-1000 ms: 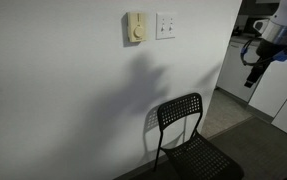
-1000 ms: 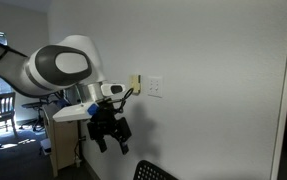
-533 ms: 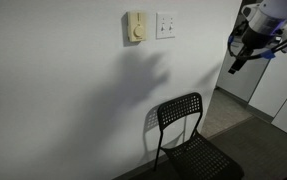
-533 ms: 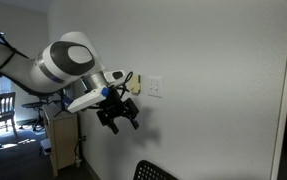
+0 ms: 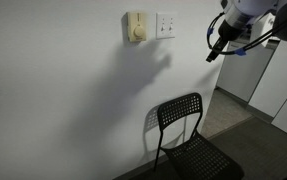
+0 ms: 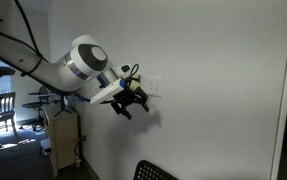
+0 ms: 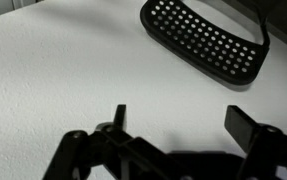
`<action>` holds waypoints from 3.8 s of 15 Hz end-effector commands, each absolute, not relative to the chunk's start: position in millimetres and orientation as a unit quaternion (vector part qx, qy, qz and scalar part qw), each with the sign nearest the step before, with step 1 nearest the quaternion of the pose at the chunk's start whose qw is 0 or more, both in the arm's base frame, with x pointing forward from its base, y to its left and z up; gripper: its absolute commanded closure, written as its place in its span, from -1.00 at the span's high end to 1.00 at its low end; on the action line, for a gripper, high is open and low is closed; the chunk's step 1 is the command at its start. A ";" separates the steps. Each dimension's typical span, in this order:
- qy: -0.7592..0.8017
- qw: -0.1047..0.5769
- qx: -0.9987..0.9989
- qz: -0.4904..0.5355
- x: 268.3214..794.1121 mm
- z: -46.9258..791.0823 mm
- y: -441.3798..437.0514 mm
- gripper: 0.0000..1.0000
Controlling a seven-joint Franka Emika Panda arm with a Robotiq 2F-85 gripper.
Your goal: Turn on the right light switch
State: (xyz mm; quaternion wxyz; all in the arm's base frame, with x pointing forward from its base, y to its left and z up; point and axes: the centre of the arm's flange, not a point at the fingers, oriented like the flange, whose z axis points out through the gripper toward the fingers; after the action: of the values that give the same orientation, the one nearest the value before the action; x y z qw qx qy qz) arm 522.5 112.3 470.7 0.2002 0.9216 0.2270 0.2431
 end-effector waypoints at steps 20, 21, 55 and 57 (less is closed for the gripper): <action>0.396 0.256 0.827 0.307 592.4 499.3 161.1 1.00; 0.404 0.260 0.818 0.316 597.0 504.2 166.4 1.00; 0.534 0.457 0.665 0.251 669.1 515.0 189.6 1.00; 0.537 0.474 0.653 0.246 667.3 520.8 187.9 1.00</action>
State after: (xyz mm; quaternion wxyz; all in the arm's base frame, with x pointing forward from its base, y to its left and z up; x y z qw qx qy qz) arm 656.5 203.5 470.3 0.4166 0.6942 0.5418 0.2260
